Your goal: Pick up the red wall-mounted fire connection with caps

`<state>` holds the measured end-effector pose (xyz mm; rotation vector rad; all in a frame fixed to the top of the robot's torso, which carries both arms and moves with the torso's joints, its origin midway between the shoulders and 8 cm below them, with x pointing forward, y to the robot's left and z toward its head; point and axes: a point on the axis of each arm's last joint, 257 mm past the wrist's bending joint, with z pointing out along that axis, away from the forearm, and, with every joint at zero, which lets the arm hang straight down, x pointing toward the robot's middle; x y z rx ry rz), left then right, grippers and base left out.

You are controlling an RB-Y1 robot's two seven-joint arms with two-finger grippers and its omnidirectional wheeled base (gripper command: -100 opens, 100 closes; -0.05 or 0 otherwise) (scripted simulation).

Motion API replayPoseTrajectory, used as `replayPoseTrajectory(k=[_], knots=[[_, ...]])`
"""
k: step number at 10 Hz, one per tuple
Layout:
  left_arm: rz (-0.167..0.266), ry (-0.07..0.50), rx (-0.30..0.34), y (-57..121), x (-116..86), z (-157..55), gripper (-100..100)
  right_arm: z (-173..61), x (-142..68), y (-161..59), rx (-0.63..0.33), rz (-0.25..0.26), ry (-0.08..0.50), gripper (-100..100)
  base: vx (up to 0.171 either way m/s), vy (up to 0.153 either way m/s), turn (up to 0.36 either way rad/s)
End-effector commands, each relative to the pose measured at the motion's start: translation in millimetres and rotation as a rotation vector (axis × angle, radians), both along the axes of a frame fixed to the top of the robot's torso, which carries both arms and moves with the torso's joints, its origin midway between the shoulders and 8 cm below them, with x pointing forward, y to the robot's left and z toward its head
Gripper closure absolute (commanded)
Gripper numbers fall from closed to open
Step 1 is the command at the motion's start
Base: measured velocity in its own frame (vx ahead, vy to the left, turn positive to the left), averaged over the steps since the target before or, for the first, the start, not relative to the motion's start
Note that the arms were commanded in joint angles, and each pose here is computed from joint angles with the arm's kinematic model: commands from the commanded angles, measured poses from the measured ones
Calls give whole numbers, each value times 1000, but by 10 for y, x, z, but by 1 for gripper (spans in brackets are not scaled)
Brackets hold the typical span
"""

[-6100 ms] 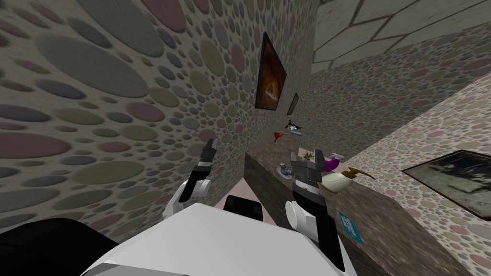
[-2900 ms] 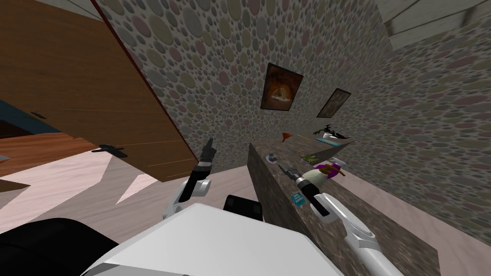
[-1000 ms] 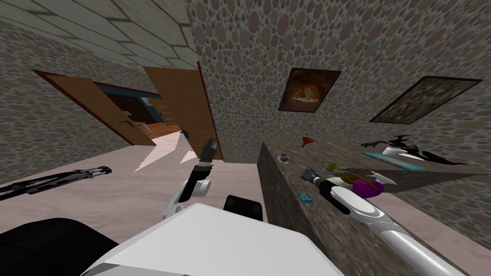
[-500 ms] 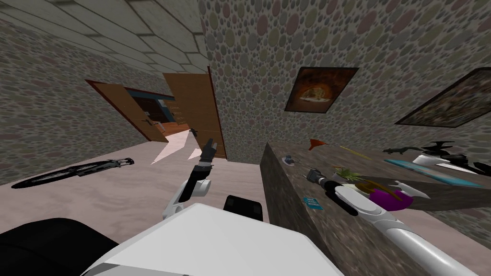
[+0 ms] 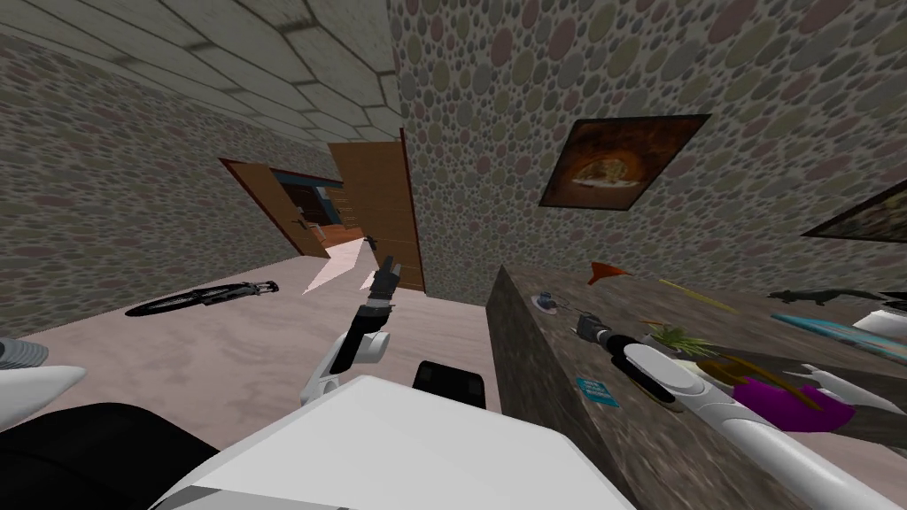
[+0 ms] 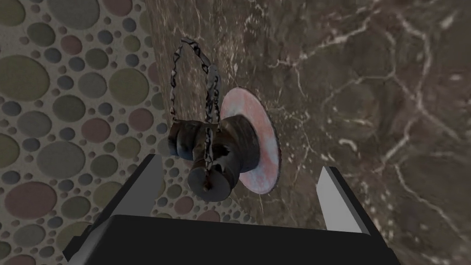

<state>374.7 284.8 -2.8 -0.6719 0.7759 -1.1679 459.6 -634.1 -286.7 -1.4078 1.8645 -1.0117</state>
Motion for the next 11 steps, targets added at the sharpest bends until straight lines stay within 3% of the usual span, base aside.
replayPoseTrajectory(k=[1, 6, 7, 8, 9, 10, 11], knots=[[0, 0, 0, 0, 0, 0, 0, 16, -22, -46, -35, 9, 15, -100, 1, 25, 77], [0, 0, 0, 0, 0, 0, 0, 20, -138, -373, -230, 54, 110, -100, 25, 36, 172], [0, 0, 0, 0, 0, 0, 0, 22, -124, -344, -205, 45, 97, -100, 32, 15, 36], [0, 0, 0, 1, 0, 0, 0, 21, -125, -348, -210, 48, 99, 0, 5, 3, -6], [0, 0, 0, 1, 0, 0, 0, 21, -124, -347, -210, 48, 99, -100, 0, 0, 0], [0, 0, 0, 1, 0, 0, 0, 21, -124, -347, -210, 48, 99, 100, 0, 0, 0], [0, 0, 0, 1, 0, 0, 0, 21, -124, -347, -210, 48, 99, 100, 0, 0, 0]])
